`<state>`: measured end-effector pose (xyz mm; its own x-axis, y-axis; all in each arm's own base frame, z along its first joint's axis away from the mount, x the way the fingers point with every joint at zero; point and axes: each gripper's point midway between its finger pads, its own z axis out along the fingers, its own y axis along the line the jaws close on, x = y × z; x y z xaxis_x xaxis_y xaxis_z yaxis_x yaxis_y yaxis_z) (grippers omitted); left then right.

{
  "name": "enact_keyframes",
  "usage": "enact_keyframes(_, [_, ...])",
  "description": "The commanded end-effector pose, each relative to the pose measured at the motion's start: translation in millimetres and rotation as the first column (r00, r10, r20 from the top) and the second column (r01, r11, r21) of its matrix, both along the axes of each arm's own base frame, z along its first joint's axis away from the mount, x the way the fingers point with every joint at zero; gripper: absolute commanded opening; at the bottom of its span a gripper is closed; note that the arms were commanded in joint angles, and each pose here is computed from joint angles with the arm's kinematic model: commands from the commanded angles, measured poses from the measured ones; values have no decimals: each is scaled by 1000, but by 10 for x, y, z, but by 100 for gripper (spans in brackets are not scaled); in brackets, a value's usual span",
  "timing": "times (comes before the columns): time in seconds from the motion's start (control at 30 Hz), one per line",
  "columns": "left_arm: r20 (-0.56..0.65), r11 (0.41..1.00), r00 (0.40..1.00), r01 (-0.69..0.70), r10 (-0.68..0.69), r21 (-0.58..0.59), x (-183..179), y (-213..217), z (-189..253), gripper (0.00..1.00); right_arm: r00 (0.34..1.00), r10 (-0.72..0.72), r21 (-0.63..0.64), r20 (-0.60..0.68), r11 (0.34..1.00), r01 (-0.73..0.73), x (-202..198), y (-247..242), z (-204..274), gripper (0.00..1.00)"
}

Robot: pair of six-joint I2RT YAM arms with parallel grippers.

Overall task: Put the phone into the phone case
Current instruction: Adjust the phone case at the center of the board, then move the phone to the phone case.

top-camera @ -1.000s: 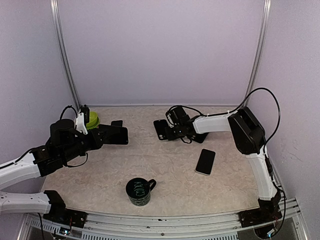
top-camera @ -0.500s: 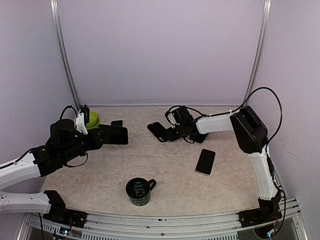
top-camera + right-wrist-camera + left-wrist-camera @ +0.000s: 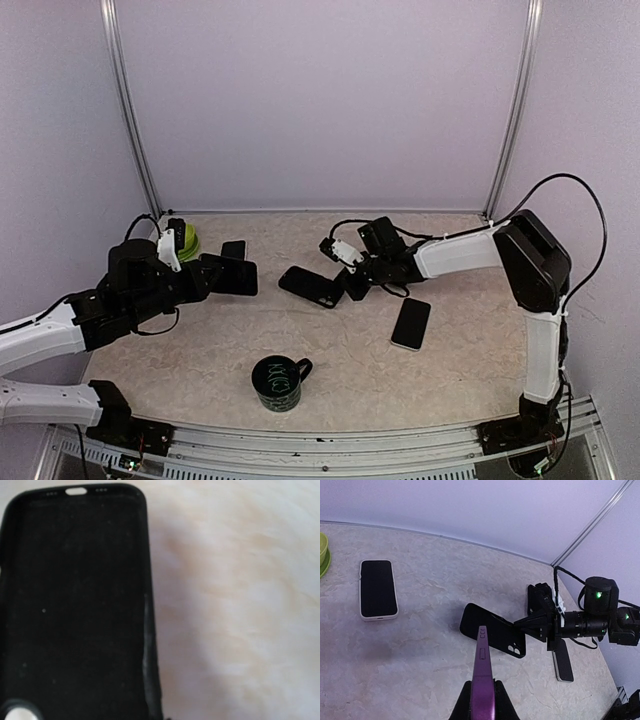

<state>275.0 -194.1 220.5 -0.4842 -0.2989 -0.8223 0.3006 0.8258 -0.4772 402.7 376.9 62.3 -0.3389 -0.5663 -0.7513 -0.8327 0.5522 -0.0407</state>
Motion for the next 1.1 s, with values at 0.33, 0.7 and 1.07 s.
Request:
enact_keyframes(0.33, [-25,996,997,78,-79,-39,115,-274,138,0,899,419,-174,127,902,-396,-694,148,-63,0])
enact_keyframes(0.7, [-78,981,979,185,-189,-56,253,-633,-63,0,937,333,-238,108,924,-301,-489,78,-180,30])
enact_keyframes(1.07, [-119,959,953,268,-278,-93,298,-864,-141,0,991,71,-88,110,994,-61,-378,-116,214,74])
